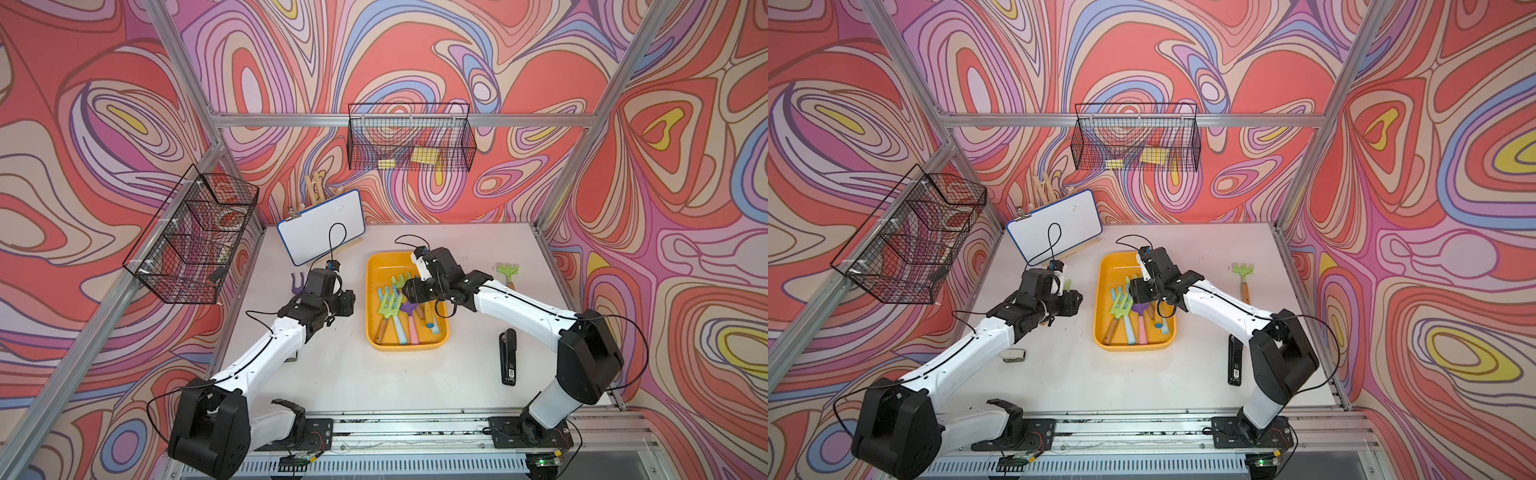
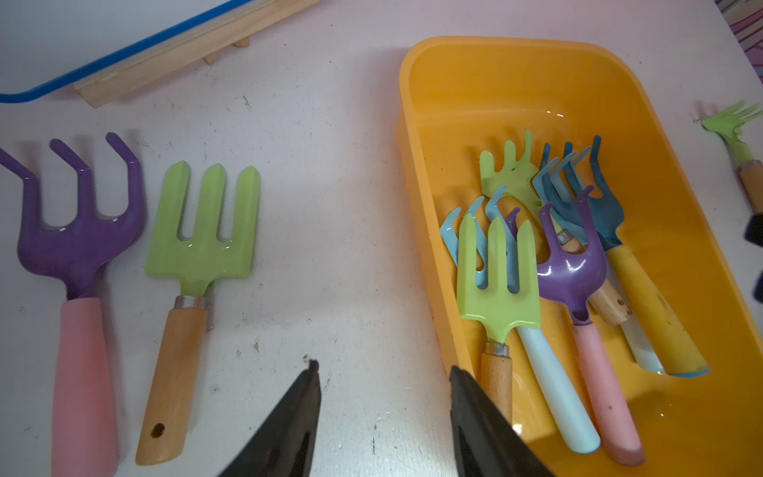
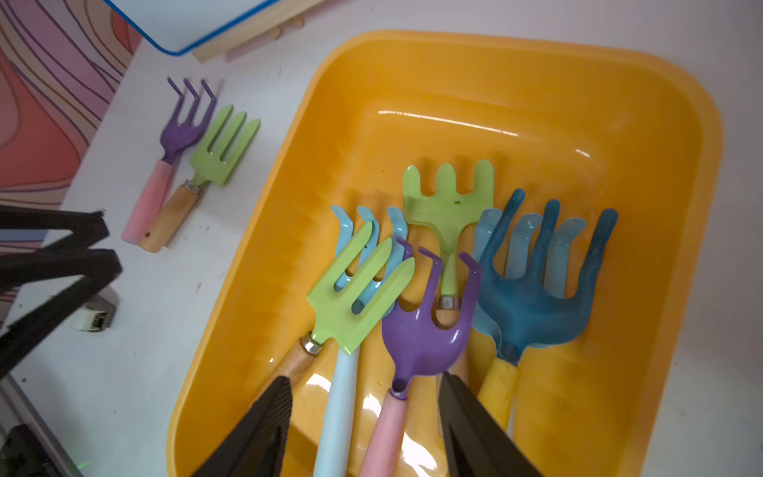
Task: Take the hand rake out of the storage box
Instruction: Pick up the rake from the storage box.
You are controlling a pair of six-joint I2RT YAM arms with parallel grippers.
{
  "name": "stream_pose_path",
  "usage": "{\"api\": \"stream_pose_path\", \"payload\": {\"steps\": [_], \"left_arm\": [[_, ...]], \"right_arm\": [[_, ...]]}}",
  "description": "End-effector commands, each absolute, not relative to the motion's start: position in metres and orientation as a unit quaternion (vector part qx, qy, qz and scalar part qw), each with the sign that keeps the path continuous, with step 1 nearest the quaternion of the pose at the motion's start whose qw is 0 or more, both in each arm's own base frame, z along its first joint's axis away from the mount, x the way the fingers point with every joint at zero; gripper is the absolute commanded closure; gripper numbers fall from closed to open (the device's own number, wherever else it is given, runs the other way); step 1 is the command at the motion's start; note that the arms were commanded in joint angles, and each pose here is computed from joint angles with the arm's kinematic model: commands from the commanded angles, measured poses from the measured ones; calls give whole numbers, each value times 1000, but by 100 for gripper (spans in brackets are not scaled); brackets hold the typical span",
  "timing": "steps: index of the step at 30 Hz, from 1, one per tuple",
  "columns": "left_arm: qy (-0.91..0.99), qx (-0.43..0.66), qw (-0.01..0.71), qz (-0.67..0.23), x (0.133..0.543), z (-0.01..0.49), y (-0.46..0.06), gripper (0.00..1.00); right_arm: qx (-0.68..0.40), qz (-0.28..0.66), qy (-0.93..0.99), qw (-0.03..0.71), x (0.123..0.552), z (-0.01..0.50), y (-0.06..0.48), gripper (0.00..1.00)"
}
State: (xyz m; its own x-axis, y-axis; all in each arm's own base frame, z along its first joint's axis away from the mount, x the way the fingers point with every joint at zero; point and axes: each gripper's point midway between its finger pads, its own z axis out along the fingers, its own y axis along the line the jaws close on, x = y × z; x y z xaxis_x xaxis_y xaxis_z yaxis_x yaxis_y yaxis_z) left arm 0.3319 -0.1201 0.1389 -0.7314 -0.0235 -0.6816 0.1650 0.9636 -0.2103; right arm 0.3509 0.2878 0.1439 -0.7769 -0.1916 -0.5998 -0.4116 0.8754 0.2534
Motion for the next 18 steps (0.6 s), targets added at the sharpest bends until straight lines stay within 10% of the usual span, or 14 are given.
{"api": "stream_pose_path", "payload": {"steps": [1, 18], "left_arm": [[912, 43, 385, -136, 331, 151, -126, 45], [906, 47, 395, -144, 325, 156, -128, 45]], "right_arm": [[-154, 122, 939, 284, 349, 137, 276, 40], [-139, -4, 960, 242, 352, 103, 243, 48]]}}
